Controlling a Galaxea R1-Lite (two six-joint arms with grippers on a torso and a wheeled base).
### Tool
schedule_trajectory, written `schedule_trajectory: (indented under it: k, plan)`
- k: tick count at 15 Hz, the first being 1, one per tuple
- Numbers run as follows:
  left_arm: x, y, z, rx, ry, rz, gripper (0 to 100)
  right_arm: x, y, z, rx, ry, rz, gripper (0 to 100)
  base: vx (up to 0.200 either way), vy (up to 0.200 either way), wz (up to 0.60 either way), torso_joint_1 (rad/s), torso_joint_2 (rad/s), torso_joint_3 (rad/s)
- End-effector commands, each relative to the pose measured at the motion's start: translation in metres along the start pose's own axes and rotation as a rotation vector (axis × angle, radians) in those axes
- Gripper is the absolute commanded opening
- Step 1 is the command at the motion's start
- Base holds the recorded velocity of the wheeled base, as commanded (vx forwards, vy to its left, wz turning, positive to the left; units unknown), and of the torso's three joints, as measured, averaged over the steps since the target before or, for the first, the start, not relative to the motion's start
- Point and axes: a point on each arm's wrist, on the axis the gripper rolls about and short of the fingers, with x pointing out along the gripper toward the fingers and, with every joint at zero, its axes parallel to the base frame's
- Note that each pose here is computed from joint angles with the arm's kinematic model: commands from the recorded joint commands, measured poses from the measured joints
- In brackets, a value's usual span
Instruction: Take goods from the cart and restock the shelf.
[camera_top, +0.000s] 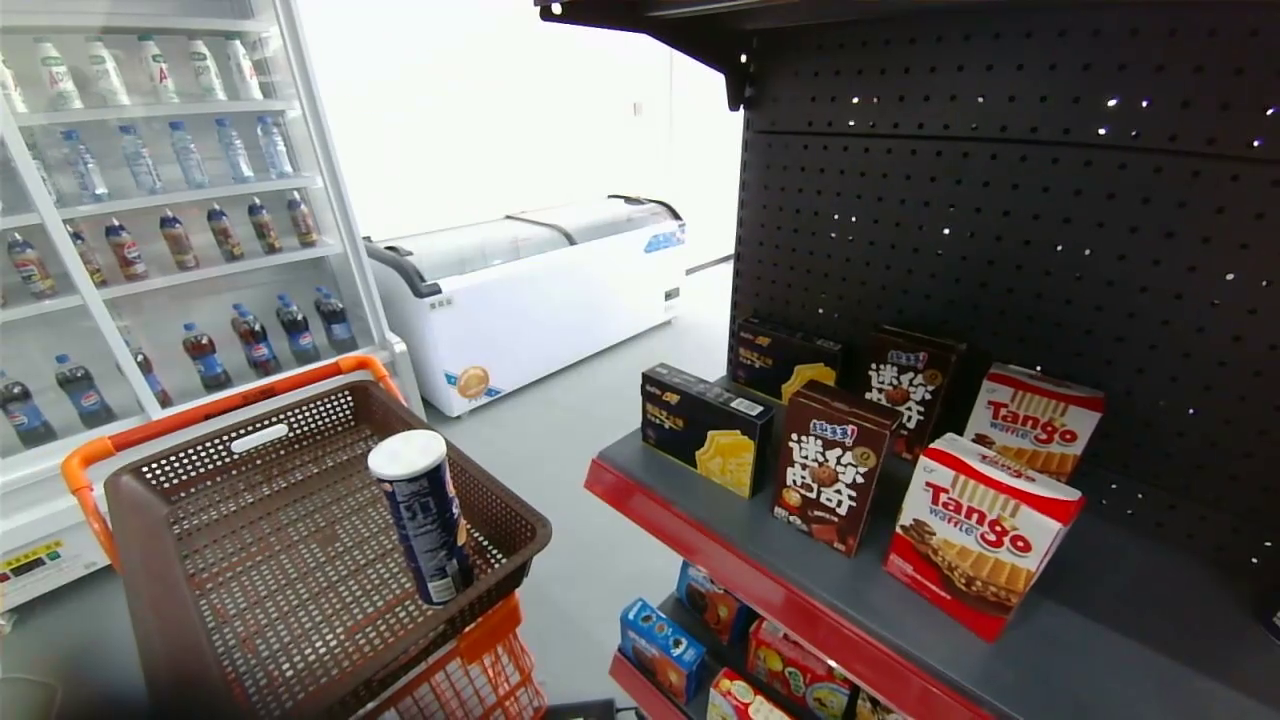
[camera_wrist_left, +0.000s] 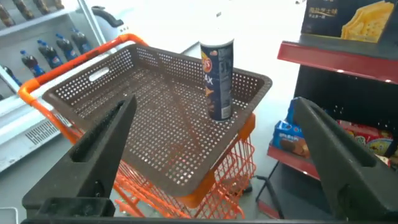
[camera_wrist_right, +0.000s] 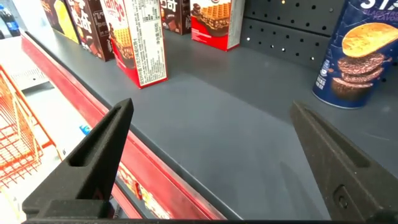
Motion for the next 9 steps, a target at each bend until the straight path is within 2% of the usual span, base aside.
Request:
schedule_trajectory:
  k: [1, 3, 4, 9]
  plan:
    - [0.096, 0.006, 0.063, 0.045, 0.19, -0.085, 100, 0.0, 0.0, 0.0, 0.0, 0.001, 0.001, 100, 0.0, 0.0, 0.0, 0.0, 0.0, 0.0]
    - [0.136, 0.008, 0.071, 0.038, 0.211, -0.069, 100, 0.0, 0.0, 0.0, 0.0, 0.001, 0.003, 100, 0.0, 0.0, 0.0, 0.0, 0.0, 0.0]
    - [0.143, 0.009, 0.071, 0.037, 0.215, -0.062, 100, 0.0, 0.0, 0.0, 0.0, 0.001, 0.001, 100, 0.0, 0.0, 0.0, 0.0, 0.0, 0.0]
    - [0.17, 0.003, 0.035, 0.038, 0.336, -0.084, 100, 0.0, 0.0, 0.0, 0.0, 0.001, 0.003, 100, 0.0, 0.0, 0.0, 0.0, 0.0, 0.0]
